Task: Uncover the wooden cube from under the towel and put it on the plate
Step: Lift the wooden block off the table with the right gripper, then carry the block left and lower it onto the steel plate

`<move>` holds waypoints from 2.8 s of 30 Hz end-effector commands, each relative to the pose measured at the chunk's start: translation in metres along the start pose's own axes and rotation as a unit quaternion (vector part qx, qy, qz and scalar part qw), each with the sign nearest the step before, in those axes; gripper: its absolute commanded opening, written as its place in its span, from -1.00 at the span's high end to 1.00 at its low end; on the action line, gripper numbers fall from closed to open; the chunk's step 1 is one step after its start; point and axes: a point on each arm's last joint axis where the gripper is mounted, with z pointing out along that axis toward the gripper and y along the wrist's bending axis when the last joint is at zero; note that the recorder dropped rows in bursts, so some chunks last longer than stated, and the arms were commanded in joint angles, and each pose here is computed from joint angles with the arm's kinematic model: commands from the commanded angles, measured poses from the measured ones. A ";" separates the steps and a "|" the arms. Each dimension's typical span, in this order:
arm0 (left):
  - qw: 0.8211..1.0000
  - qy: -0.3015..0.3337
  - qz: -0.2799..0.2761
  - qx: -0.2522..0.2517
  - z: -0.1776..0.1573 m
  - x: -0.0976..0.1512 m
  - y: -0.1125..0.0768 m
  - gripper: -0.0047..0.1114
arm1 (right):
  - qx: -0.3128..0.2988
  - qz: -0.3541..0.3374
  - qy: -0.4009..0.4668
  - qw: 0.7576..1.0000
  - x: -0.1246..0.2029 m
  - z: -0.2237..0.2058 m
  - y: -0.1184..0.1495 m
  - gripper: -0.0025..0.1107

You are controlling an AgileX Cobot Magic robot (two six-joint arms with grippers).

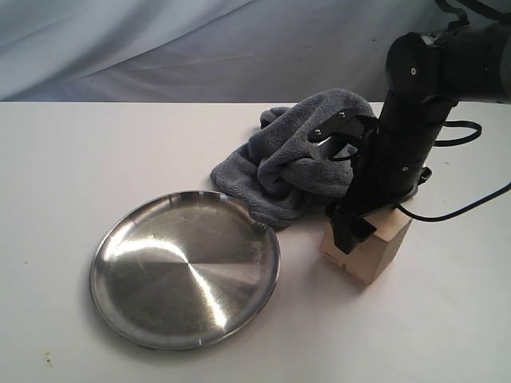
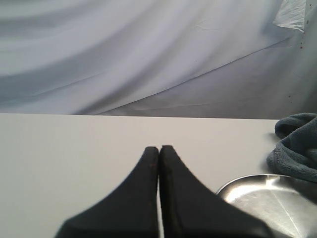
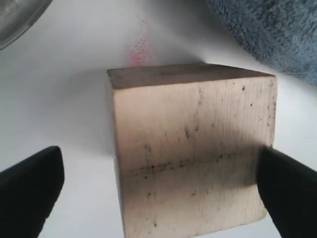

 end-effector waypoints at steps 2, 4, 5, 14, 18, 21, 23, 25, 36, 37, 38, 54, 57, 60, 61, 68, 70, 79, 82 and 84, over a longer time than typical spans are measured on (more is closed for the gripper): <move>1.000 0.000 0.000 0.000 0.000 0.001 0.000 0.89 | -0.006 0.002 0.010 1.000 0.000 0.005 0.002 -0.76; 1.000 0.000 0.000 0.000 0.000 0.001 0.000 0.89 | -0.010 0.003 -0.002 1.000 0.001 -0.001 0.004 -0.76; 1.000 0.000 -0.001 0.000 0.000 0.001 0.000 0.89 | -0.009 0.003 -0.004 1.000 0.001 -0.004 0.004 -0.76; 1.000 0.000 -0.001 0.000 0.000 0.001 0.000 0.89 | -0.001 0.002 -0.033 0.999 0.003 -0.022 0.006 -0.76; 1.000 0.000 0.000 0.000 0.000 0.001 0.000 0.89 | 0.005 -0.007 -0.034 0.999 0.002 -0.022 0.005 -0.76; 1.000 0.000 0.000 0.000 0.000 0.001 0.000 0.89 | 0.007 -0.014 -0.035 0.999 0.002 -0.022 0.004 -0.76; 1.000 0.000 0.000 0.000 0.000 0.001 0.000 0.89 | 0.008 -0.017 -0.037 0.999 0.002 -0.022 0.004 -0.76; 1.000 0.000 0.000 0.000 0.000 0.001 0.000 0.89 | 0.013 -0.025 -0.034 0.999 0.002 -0.021 0.003 -0.76; 1.000 0.000 -0.001 0.000 0.000 0.001 0.000 0.89 | 0.029 -0.034 -0.040 0.998 0.001 -0.021 0.000 -0.76; 1.000 0.000 -0.001 0.000 0.000 0.001 0.000 0.89 | 0.029 -0.034 -0.040 0.998 0.001 -0.021 0.000 -0.76; 1.000 0.000 -0.001 0.000 0.000 0.001 0.000 0.89 | 0.024 -0.031 -0.040 0.998 0.000 -0.020 0.001 -0.76; 1.000 0.000 -0.001 0.000 0.000 0.001 0.000 0.89 | 0.016 -0.037 0.004 0.999 -0.005 0.020 -0.004 -0.76; 1.000 0.000 -0.001 0.000 0.000 0.001 0.000 0.89 | 0.003 -0.033 0.021 0.999 -0.006 0.035 -0.003 -0.76; 1.000 0.000 -0.001 0.000 0.000 0.001 0.000 0.89 | -0.007 -0.031 0.035 0.999 -0.006 0.048 -0.003 -0.75; 1.000 0.000 -0.001 0.000 0.000 0.001 0.000 0.89 | -0.007 -0.030 0.036 0.999 -0.007 0.050 -0.003 -0.73; 1.000 0.000 -0.001 0.000 0.000 0.001 0.000 0.89 | -0.013 -0.026 0.039 0.999 -0.006 0.051 -0.003 0.50; 1.000 0.000 -0.001 0.000 0.000 0.001 0.000 0.89 | -0.015 -0.028 0.045 0.999 -0.005 0.051 -0.002 0.78; 1.000 0.000 -0.001 0.000 0.000 0.001 0.000 0.89 | -0.024 -0.023 -0.021 0.999 -0.006 0.003 0.005 0.96; 1.000 0.000 -0.001 0.000 0.000 0.001 0.000 0.89 | -0.037 -0.011 -0.076 0.996 -0.008 -0.039 0.012 0.96; 1.000 0.000 -0.001 0.000 0.000 0.001 0.000 0.89 | -0.065 0.003 -0.120 0.991 -0.012 -0.067 0.019 0.96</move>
